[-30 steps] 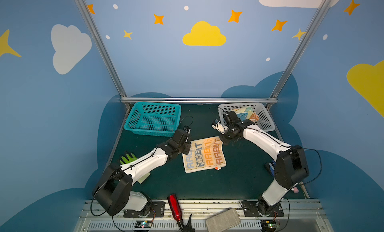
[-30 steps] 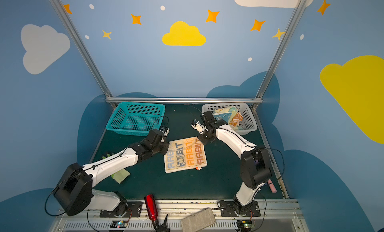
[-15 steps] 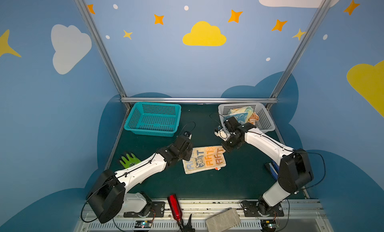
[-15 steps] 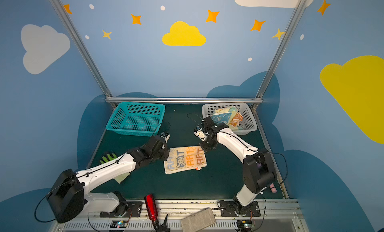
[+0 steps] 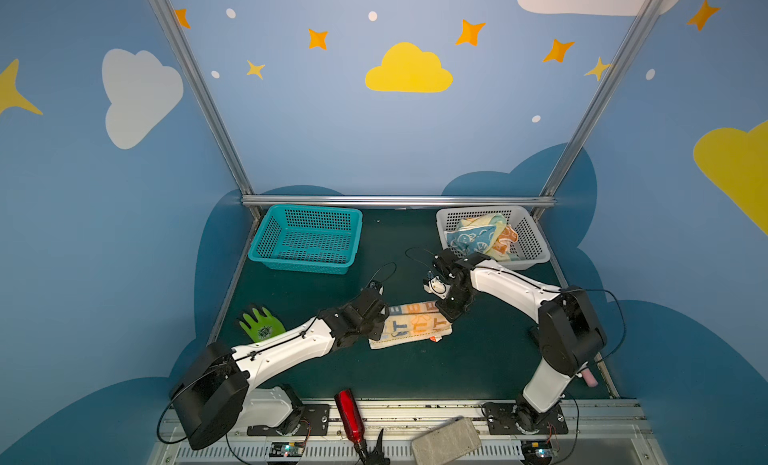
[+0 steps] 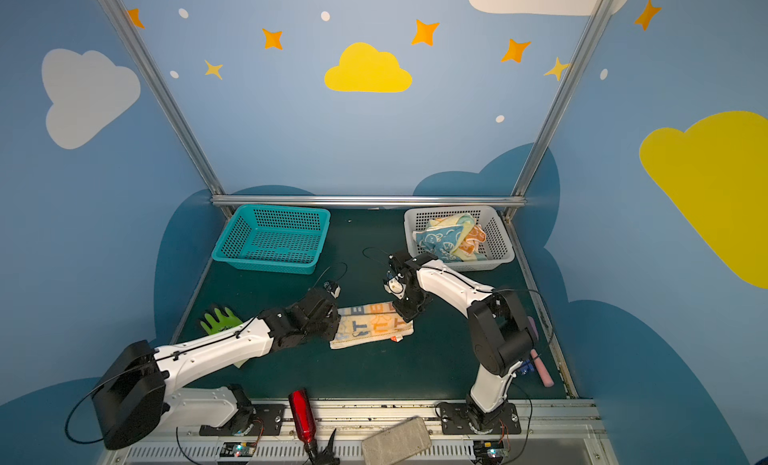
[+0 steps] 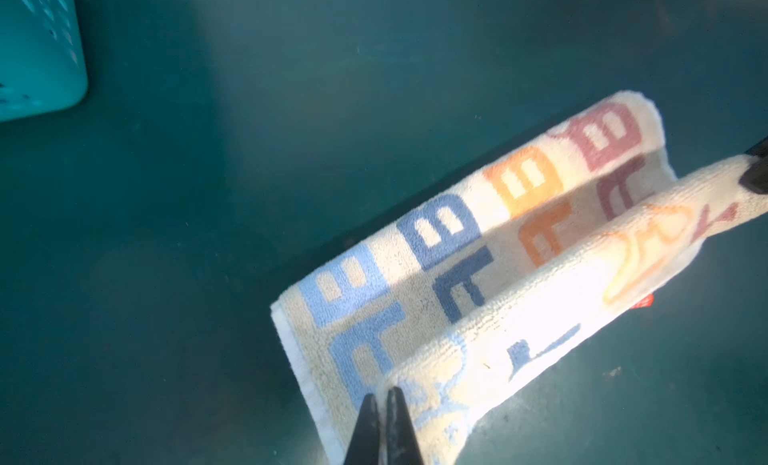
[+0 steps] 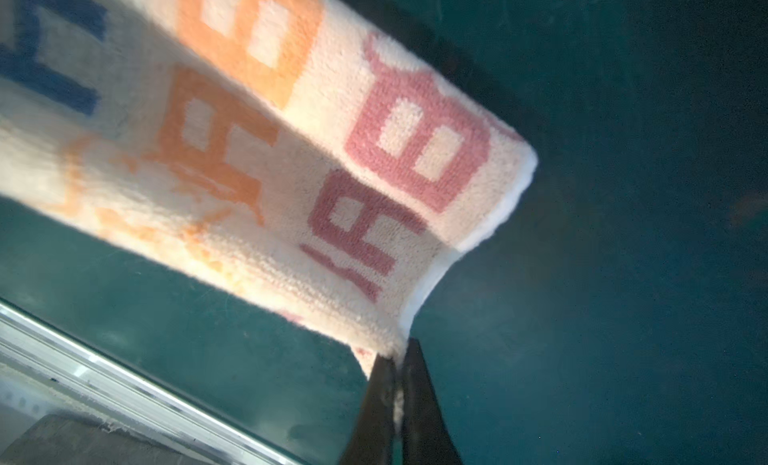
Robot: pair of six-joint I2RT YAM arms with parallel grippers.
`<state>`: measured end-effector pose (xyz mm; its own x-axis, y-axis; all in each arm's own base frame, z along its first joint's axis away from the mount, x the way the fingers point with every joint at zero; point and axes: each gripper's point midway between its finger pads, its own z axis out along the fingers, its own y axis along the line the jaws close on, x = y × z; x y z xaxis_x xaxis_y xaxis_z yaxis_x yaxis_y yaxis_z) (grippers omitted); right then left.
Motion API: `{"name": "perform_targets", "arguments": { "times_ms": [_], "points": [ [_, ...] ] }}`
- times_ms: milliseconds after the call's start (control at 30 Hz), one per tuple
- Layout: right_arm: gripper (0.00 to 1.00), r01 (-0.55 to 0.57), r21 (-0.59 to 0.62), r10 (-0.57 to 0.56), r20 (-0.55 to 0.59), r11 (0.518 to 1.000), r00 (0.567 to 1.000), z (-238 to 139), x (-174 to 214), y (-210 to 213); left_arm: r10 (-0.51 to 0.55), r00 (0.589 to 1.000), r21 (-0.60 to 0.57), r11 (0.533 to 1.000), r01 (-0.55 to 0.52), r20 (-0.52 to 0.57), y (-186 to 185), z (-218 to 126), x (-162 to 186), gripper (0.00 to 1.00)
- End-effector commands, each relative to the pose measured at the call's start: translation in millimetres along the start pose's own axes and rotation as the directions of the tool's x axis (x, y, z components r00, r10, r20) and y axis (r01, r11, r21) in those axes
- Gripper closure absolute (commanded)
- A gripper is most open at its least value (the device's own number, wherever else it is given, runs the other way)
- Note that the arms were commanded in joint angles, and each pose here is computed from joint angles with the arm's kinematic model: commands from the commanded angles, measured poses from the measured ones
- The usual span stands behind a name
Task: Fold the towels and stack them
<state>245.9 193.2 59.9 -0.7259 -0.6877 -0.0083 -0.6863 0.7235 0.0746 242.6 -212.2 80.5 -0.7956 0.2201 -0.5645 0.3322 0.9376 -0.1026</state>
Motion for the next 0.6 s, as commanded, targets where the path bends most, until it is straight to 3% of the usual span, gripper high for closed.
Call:
{"name": "perform_targets", "arguments": {
  "times_ms": [0, 300, 567],
  "points": [
    [1.00, -0.005, 0.006, 0.006, -0.059, 1.000, 0.998, 7, 11, 2, -0.022, 1.000, -0.023, 0.999, 0.022, -0.007, 4, 5, 8, 0.89],
    [0.89, 0.023, -0.018, -0.025, -0.073, 1.000, 0.997, 10, 18, 14, -0.016, 1.000, 0.021, 1.000, 0.016, 0.008, -3, 1, 24, 0.62],
    [0.75, 0.003, -0.025, -0.004, -0.035, 1.000, 0.999, 0, 26, 24, -0.002, 1.000, 0.033, 0.999, 0.001, 0.020, -7, -10, 32, 0.53]
  ]
}}
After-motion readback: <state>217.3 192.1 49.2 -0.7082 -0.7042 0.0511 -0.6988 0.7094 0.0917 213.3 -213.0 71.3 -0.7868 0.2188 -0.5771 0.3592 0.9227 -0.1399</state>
